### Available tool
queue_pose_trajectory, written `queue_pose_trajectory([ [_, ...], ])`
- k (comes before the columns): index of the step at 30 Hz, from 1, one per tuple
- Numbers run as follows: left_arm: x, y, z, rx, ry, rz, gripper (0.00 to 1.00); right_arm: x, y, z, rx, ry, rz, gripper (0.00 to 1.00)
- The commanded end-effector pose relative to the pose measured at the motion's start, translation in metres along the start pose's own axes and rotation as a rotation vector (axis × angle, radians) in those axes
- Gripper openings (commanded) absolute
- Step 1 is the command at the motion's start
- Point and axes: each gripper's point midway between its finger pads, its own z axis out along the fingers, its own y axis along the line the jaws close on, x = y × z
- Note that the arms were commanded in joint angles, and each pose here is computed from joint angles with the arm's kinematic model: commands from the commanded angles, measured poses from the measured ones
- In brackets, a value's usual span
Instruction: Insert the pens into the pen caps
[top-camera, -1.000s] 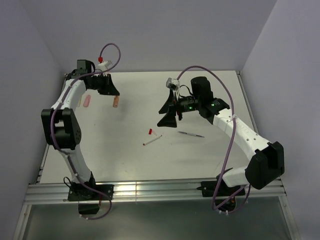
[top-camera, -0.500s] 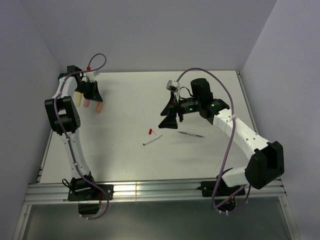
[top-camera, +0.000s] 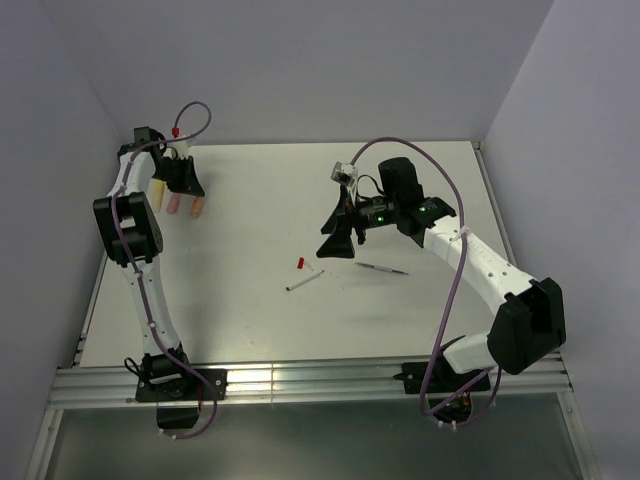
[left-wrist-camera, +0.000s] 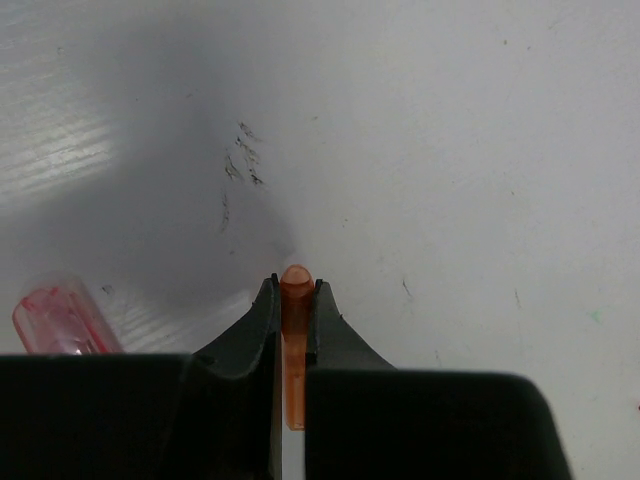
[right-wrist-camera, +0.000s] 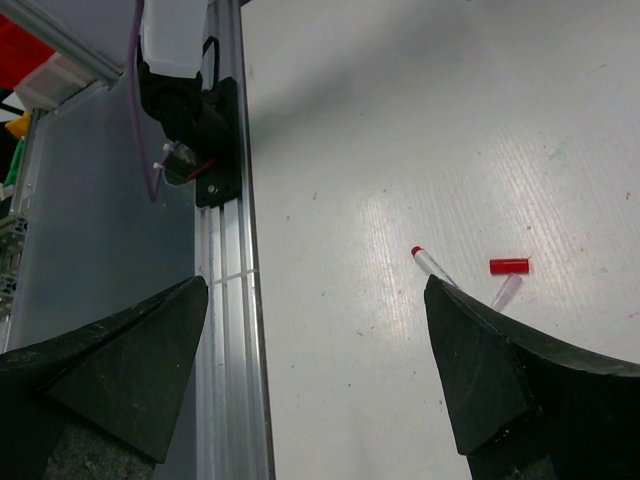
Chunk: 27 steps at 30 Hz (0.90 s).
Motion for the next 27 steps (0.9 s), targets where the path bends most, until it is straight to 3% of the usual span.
queue_pose_trajectory([
  [1,-0.011,0.019,0.005,-0.041,-0.037,0.017,0.0,-0.011,-0.002,-0.003,0.01,-0.015,-0.038,0.97],
  [20,0.002,0.056,0.02,-0.104,-0.048,-0.057,0.01,-0.01,-0.005,-0.002,0.019,-0.008,-0.026,0.97],
  [26,0.009,0.063,0.022,-0.096,-0.06,-0.108,0.13,-0.009,-0.007,-0.001,0.021,-0.004,-0.018,0.97],
  [27,0.009,0.064,0.022,-0.091,-0.064,-0.119,0.19,-0.009,-0.007,-0.001,0.021,-0.004,-0.018,0.97],
])
